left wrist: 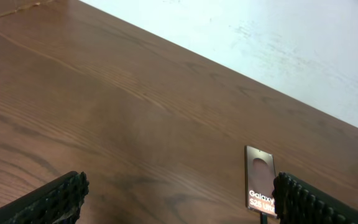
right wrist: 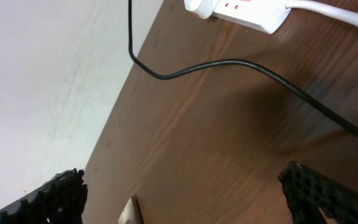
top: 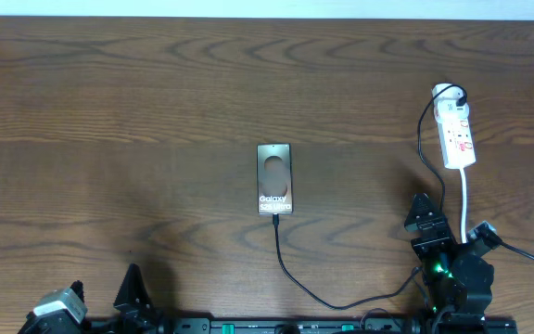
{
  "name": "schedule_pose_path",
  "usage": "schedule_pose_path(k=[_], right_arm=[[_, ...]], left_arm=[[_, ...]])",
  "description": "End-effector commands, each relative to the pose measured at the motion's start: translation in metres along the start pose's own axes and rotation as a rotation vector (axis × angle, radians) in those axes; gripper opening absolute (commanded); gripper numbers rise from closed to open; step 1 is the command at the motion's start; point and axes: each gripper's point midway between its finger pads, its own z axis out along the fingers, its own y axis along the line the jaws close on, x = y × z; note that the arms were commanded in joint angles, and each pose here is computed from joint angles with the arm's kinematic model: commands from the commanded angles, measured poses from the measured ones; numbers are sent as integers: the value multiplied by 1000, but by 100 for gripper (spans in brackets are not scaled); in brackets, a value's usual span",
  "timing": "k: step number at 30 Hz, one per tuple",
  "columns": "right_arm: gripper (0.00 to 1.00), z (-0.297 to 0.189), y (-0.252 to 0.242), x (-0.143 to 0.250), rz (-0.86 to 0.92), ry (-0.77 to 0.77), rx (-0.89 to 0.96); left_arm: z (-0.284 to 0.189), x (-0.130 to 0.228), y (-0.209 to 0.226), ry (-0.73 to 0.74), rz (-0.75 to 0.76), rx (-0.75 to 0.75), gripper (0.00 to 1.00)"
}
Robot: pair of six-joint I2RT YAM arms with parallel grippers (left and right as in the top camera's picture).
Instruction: Plug charger to phone and switch on socket
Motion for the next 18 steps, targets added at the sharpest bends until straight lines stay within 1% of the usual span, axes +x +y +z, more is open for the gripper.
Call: schedule_pose_path(k=[1, 16, 17, 18], right_arm=[[99, -1, -1, 1, 12, 2, 3], [99, -1, -1, 0, 14, -2, 3], [99, -1, -2, -3, 15, -21, 9], [99, -1, -3, -17, 33, -95, 20]], left_arm=[[-2, -3, 1, -12, 4, -8, 97], [-2, -3, 1, -12, 4, -8, 97], [-2, -3, 1, -12, 4, -8, 97], [-2, -3, 1, -12, 4, -8, 97]])
